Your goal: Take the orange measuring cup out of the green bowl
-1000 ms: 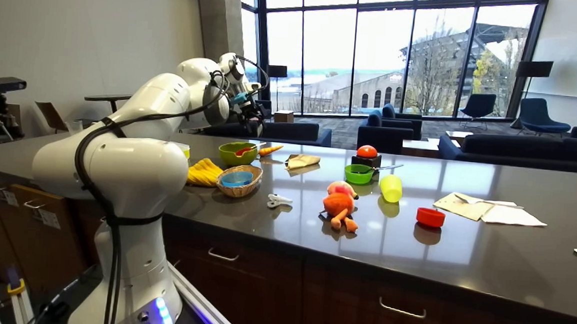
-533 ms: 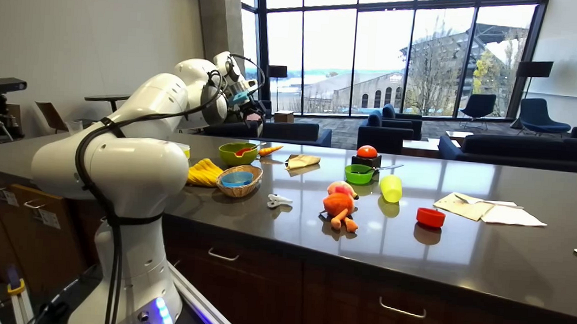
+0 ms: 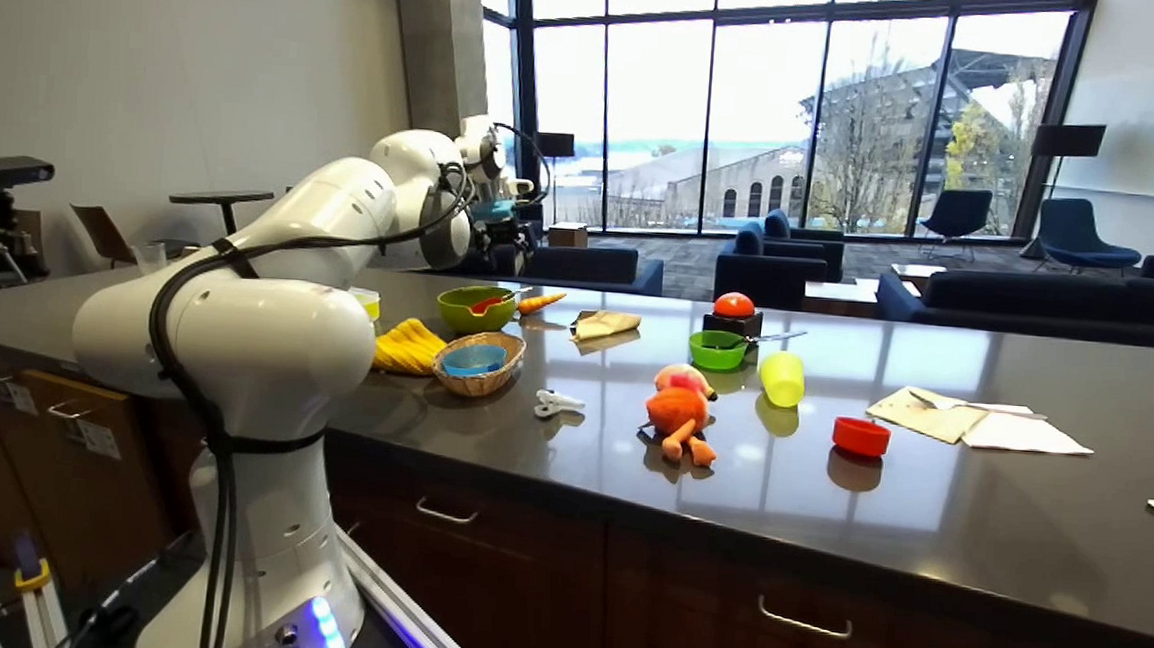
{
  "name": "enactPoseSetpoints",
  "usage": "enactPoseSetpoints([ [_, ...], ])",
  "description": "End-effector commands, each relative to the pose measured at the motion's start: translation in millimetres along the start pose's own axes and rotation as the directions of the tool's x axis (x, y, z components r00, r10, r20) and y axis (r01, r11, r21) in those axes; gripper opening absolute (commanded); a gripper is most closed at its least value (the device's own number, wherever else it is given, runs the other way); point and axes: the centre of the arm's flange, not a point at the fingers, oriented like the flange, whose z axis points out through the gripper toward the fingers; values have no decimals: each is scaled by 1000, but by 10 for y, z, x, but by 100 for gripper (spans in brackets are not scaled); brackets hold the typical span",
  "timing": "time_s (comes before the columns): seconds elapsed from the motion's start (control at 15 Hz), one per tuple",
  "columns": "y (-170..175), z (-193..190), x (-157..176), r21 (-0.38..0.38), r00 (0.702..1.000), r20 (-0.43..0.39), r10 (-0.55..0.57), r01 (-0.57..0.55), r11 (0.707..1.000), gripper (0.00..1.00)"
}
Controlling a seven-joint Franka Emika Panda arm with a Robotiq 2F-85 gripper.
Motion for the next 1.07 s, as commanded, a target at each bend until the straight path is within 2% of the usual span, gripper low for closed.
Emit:
enactPoseSetpoints([
  [0.0, 207, 76, 16, 112, 999, 43, -23, 18, 994, 100],
  [0.27, 271, 113, 11, 147, 996, 77, -45, 33, 989, 100],
  [0.6, 117, 124, -12, 174, 974, 106, -199, 179, 968, 100],
  [0.93, -32, 141, -32, 153, 941, 124, -316, 297, 943, 100],
  [1.0, -52, 156, -21, 131, 946, 144, -291, 273, 953, 100],
])
